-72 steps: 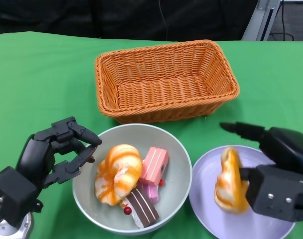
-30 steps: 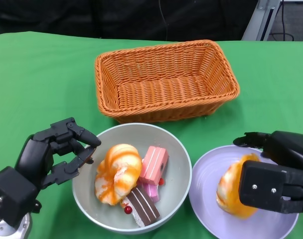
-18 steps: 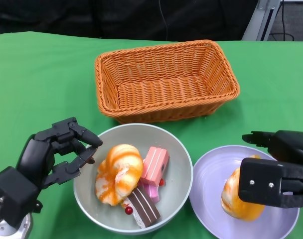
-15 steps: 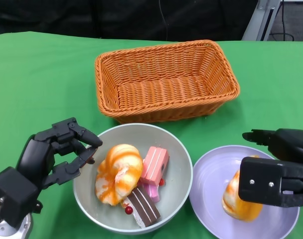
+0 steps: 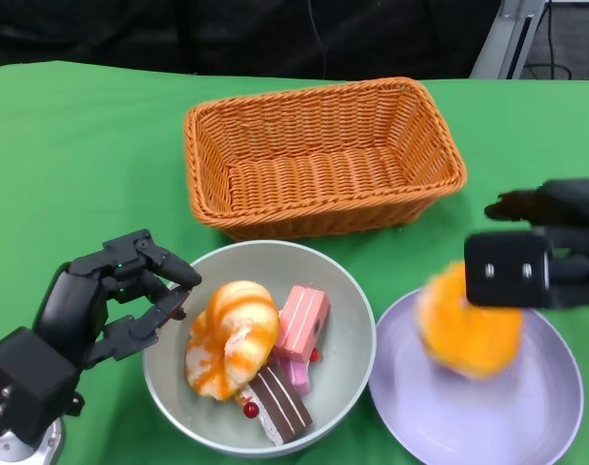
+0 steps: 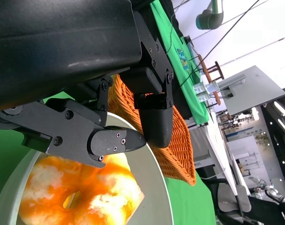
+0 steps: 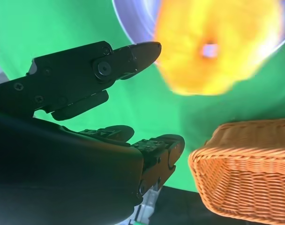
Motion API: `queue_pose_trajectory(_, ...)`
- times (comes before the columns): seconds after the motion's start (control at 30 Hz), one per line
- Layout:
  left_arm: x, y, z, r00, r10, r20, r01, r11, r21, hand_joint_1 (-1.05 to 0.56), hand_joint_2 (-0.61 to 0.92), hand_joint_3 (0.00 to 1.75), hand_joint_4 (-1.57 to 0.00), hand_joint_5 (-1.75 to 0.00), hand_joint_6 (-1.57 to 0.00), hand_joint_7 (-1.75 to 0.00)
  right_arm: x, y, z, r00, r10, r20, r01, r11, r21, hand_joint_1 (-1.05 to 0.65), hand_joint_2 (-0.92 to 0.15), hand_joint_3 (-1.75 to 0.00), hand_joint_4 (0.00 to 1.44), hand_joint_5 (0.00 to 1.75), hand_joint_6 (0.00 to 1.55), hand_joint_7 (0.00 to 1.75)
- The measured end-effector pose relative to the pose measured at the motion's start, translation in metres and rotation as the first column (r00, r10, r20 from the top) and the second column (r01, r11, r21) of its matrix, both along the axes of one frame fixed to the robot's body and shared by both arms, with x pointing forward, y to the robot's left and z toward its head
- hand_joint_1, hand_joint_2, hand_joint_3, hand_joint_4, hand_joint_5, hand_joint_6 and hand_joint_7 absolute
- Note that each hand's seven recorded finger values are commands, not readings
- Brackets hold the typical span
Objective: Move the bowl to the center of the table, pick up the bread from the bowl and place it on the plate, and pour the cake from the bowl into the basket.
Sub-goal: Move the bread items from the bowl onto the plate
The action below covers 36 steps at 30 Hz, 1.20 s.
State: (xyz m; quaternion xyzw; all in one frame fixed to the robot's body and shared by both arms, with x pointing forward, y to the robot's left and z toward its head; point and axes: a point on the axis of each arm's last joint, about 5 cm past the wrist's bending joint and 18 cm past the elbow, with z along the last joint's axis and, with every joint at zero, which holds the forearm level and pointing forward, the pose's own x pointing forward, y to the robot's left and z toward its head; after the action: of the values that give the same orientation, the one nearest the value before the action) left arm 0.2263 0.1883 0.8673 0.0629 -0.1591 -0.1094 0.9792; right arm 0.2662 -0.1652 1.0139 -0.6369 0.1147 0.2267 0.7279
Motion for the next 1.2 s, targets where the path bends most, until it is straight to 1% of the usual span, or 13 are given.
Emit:
queue_pose_trajectory(0.07, -0.001, 0.000, 0.000, 1.000, 0.001, 0.001, -0.001, 1.000, 0.001, -0.19, 0.83, 0.48, -0.79, -1.40, -0.78, -1.10, 0.004, 0.000, 0.002, 1.000, -0.005, -0.008, 0.005, 1.000, -0.013, -0.76, -0.90, -0.05, 0.33, 0.02, 0.33, 0.01)
queue_pose_trajectory(0.17, -0.001, 0.000, 0.000, 1.000, 0.004, 0.001, -0.004, 1.000, 0.001, -0.19, 0.83, 0.49, -0.78, -1.40, -0.78, -1.11, 0.007, -0.001, 0.003, 1.000, -0.010, -0.020, 0.009, 0.999, -0.049, -0.88, -0.92, -0.17, 0.35, 0.02, 0.34, 0.01)
queue_pose_trajectory(0.27, -0.001, 0.000, 0.000, 1.000, 0.004, 0.001, -0.004, 1.000, 0.001, -0.20, 0.83, 0.49, -0.78, -1.40, -0.77, -1.11, 0.008, -0.001, 0.004, 0.999, -0.006, -0.033, 0.004, 0.998, -0.067, -0.93, -0.92, -0.22, 0.35, 0.01, 0.34, 0.01)
queue_pose_trajectory(0.47, -0.001, 0.000, 0.000, 1.000, 0.004, -0.004, -0.004, 1.000, 0.001, -0.19, 0.82, 0.49, -0.79, -1.40, -0.78, -1.11, 0.011, 0.000, 0.013, 0.997, 0.021, -0.073, -0.029, 0.994, -0.107, -0.90, -0.92, -0.11, 0.33, 0.00, 0.33, 0.00)
queue_pose_trajectory(0.6, -0.001, 0.000, 0.000, 1.000, 0.005, -0.004, -0.005, 1.000, 0.001, -0.20, 0.82, 0.49, -0.79, -1.41, -0.78, -1.11, 0.011, -0.001, 0.016, 0.997, 0.028, -0.078, -0.038, 0.992, -0.119, -0.84, -0.92, -0.10, 0.37, 0.02, 0.36, 0.01)
queue_pose_trajectory(0.67, -0.001, -0.001, 0.001, 1.000, 0.004, -0.002, -0.004, 1.000, 0.000, -0.19, 0.82, 0.50, -0.79, -1.41, -0.78, -1.11, 0.009, -0.005, 0.015, 0.998, 0.036, -0.047, -0.039, 0.998, -0.054, -0.71, -0.92, -0.07, 0.45, 0.05, 0.44, 0.04)
queue_pose_trajectory(0.77, -0.002, -0.001, 0.001, 1.000, 0.005, -0.002, -0.005, 1.000, -0.001, -0.18, 0.82, 0.51, -0.79, -1.41, -0.78, -1.11, 0.000, -0.009, 0.008, 0.997, 0.029, 0.070, -0.038, 0.990, 0.137, -0.65, -0.92, -0.06, 0.55, 0.08, 0.52, 0.05)
queue_pose_trajectory(0.87, -0.002, -0.002, 0.000, 1.000, 0.005, -0.002, -0.005, 1.000, -0.003, -0.18, 0.82, 0.51, -0.78, -1.42, -0.77, -1.11, -0.012, -0.013, -0.001, 0.990, 0.014, 0.138, -0.058, 0.946, 0.318, -0.68, -0.92, -0.07, 0.60, 0.08, 0.54, 0.04)
queue_pose_trajectory(0.97, -0.002, -0.001, 0.000, 1.000, 0.008, -0.005, -0.008, 1.000, -0.003, -0.18, 0.82, 0.51, -0.78, -1.42, -0.78, -1.10, -0.030, -0.015, -0.011, 0.979, -0.025, 0.201, -0.087, 0.847, 0.525, -0.66, -0.92, -0.04, 0.67, 0.08, 0.57, 0.03)
queue_pose_trajectory(1.0, -0.002, -0.001, 0.000, 1.000, 0.010, -0.005, -0.010, 1.000, -0.004, -0.18, 0.82, 0.51, -0.78, -1.41, -0.78, -1.10, -0.035, -0.014, -0.014, 0.976, -0.031, 0.215, -0.099, 0.817, 0.568, -0.66, -0.92, -0.04, 0.68, 0.08, 0.57, 0.03)
queue_pose_trajectory(1.07, -0.001, -0.001, -0.001, 1.000, 0.012, -0.009, -0.012, 1.000, -0.004, -0.18, 0.82, 0.51, -0.78, -1.41, -0.78, -1.10, -0.044, -0.013, -0.018, 0.970, -0.047, 0.240, -0.117, 0.773, 0.624, -0.67, -0.92, -0.05, 0.70, 0.08, 0.58, 0.03)
queue_pose_trajectory(1.13, 0.000, -0.001, -0.002, 1.000, 0.020, -0.015, -0.020, 1.000, -0.006, -0.18, 0.81, 0.52, -0.78, -1.41, -0.78, -1.10, -0.054, -0.011, -0.020, 0.961, -0.056, 0.272, -0.141, 0.746, 0.651, -0.69, -0.92, -0.06, 0.70, 0.07, 0.59, 0.03)
queue_pose_trajectory(1.2, 0.000, -0.001, -0.002, 1.000, 0.022, -0.013, -0.022, 1.000, -0.007, -0.20, 0.81, 0.52, -0.78, -1.41, -0.78, -1.11, -0.063, -0.008, -0.022, 0.955, -0.047, 0.294, -0.168, 0.730, 0.662, -0.69, -0.92, -0.06, 0.70, 0.07, 0.59, 0.02)
